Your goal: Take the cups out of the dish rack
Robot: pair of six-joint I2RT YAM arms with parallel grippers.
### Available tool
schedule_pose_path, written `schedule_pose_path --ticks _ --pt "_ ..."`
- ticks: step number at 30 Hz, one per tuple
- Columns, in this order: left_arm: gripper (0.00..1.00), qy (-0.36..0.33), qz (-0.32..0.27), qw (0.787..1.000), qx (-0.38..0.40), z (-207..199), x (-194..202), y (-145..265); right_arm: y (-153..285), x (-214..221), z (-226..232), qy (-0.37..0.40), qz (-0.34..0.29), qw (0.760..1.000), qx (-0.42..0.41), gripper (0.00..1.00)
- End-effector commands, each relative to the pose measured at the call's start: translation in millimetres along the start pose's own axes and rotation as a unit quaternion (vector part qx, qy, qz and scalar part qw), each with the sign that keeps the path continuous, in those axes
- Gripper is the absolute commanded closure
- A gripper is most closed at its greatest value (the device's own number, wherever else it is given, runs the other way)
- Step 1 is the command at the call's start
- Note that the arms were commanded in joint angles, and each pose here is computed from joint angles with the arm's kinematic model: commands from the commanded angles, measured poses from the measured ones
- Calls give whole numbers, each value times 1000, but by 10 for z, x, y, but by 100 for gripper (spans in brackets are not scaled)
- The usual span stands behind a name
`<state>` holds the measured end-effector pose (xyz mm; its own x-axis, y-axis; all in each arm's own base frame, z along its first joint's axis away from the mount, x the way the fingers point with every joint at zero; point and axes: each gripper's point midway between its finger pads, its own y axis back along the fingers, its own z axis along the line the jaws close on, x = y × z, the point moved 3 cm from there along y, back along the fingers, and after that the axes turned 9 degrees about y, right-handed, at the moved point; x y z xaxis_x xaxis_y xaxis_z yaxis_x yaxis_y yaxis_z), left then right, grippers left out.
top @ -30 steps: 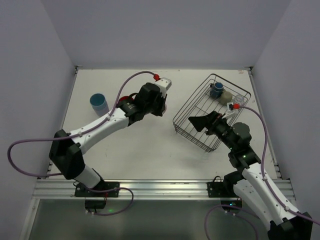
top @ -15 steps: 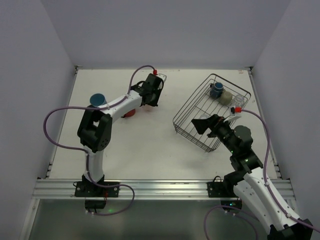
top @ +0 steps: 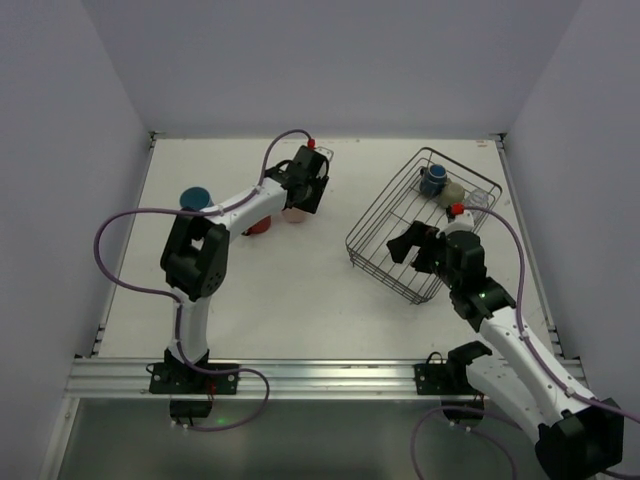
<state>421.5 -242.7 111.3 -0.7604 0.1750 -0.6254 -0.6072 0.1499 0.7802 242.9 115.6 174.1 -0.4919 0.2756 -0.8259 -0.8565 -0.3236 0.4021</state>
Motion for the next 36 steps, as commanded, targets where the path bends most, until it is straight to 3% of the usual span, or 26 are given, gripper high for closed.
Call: schedule_pose_path --ticks 1,4,10,18,22,26,31,36 --pt "47 10 -37 999 6 12 -284 186 -16 -209 -91 22 -14 998 50 1" --pt "36 13 -47 999 15 -3 -351 282 -98 -232 -168 36 -6 996 80 1" --pt "23 25 -74 995 58 -104 -527 564 -310 -230 -333 65 37 987 143 1" --pt "17 60 -142 977 145 -261 -837 1240 -575 -190 -414 78 70 979 174 14" --pt "17 72 -155 955 242 -471 -770 1609 -734 -121 -475 85 97 973 192 17" --pt "17 80 -187 927 316 -537 -564 2093 -840 -95 -539 90 105 968 210 26" --pt "18 86 -165 909 372 -585 -2 2179 -909 -96 -552 89 104 967 215 64" --pt "20 99 -167 885 424 -623 324 2339 -713 -319 -406 79 37 978 188 80"
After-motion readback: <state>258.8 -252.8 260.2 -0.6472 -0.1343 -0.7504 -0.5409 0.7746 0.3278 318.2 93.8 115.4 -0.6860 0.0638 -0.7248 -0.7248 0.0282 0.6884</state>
